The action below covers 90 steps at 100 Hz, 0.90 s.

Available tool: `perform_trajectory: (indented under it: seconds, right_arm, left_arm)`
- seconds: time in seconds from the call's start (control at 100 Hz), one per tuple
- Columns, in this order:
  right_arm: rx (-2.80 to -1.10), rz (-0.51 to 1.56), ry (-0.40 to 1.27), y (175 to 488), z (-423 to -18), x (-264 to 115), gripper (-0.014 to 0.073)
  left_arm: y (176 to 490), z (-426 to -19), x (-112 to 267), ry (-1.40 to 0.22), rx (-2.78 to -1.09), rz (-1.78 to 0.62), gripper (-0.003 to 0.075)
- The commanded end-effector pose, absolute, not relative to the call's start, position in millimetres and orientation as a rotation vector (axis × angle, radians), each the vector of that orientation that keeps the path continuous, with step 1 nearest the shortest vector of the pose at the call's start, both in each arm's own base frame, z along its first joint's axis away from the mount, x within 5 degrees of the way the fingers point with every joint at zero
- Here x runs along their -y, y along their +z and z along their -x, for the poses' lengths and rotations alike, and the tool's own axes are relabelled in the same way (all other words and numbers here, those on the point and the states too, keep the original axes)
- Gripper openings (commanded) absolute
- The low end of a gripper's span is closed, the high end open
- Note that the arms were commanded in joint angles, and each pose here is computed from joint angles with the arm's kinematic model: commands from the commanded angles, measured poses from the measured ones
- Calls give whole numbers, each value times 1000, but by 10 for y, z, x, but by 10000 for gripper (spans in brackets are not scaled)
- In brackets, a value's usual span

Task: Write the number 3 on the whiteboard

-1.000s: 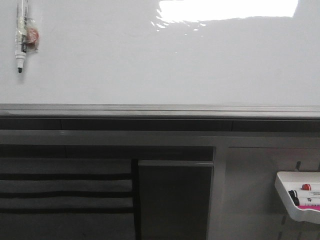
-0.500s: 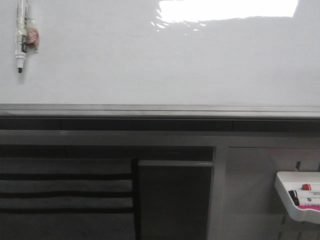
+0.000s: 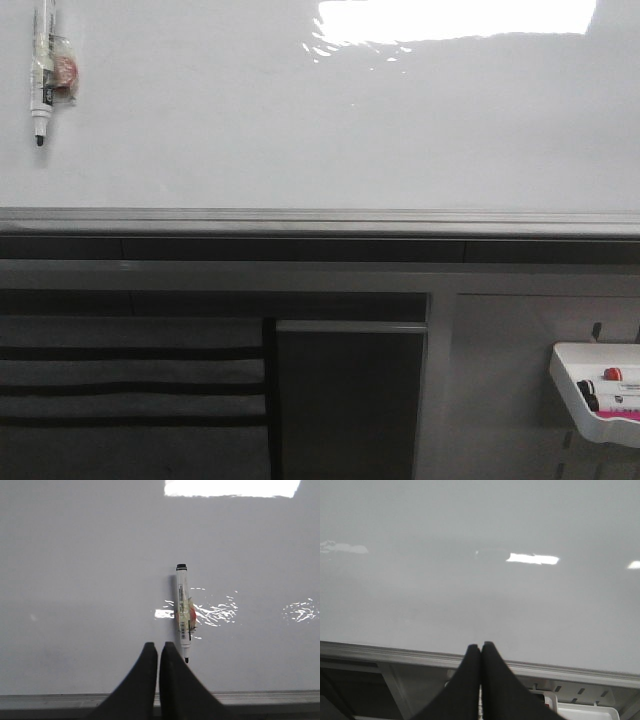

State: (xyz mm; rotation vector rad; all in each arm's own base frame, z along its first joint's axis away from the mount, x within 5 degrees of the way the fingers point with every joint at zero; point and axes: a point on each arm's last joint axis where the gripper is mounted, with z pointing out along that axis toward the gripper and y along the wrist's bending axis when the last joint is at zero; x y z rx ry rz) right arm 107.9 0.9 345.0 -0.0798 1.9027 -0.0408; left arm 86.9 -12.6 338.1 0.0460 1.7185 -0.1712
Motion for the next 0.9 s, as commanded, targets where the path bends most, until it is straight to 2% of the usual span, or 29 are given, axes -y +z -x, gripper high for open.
perform_trajectory:
  seconds: [0.0,0.1,0.18,0.24,0.25,0.31,0.37,0.44,0.58,0.69,0.89]
  right_arm:
    - [-1821,80,-57,3592,-1170,1,-69]
    - [-1848,81,-56,3560,-1233,2,-53]
    - [-1870,81,-55,3532,-1284,2,43]
    - [-1890,82,-54,3507,-1324,3,154]
    - [-1894,81,-52,3501,-1335,2,198]
    - [-1912,76,-42,3477,-1375,-1,302]
    - [-1933,66,0,3448,-1423,-27,373]
    - [-1954,60,63,3421,-1475,-79,376]
    - [-2014,154,186,3323,-1590,-291,365]
    - [-2039,305,279,3294,-1646,-558,365]
    - [-1964,498,413,3431,-1691,-987,365]
  left_arm:
    - [3531,-944,124,-188,-1642,-17,-20]
    - [3480,-1025,133,-187,-1690,-17,-20]
    - [3442,-1096,138,-174,-1726,-28,5]
    - [3407,-1161,146,-158,-1756,-48,83]
    - [3400,-1175,147,-153,-1762,-54,106]
    - [3366,-1238,153,-136,-1788,-75,208]
    - [3320,-1316,160,-118,-1821,-97,311]
    - [3271,-1404,173,-130,-1860,-91,358]
    - [3204,-1643,237,-157,-1944,-104,347]
    - [3170,-1876,376,-168,-1981,-195,347]
    - [3032,-2318,545,-175,-1977,-219,347]
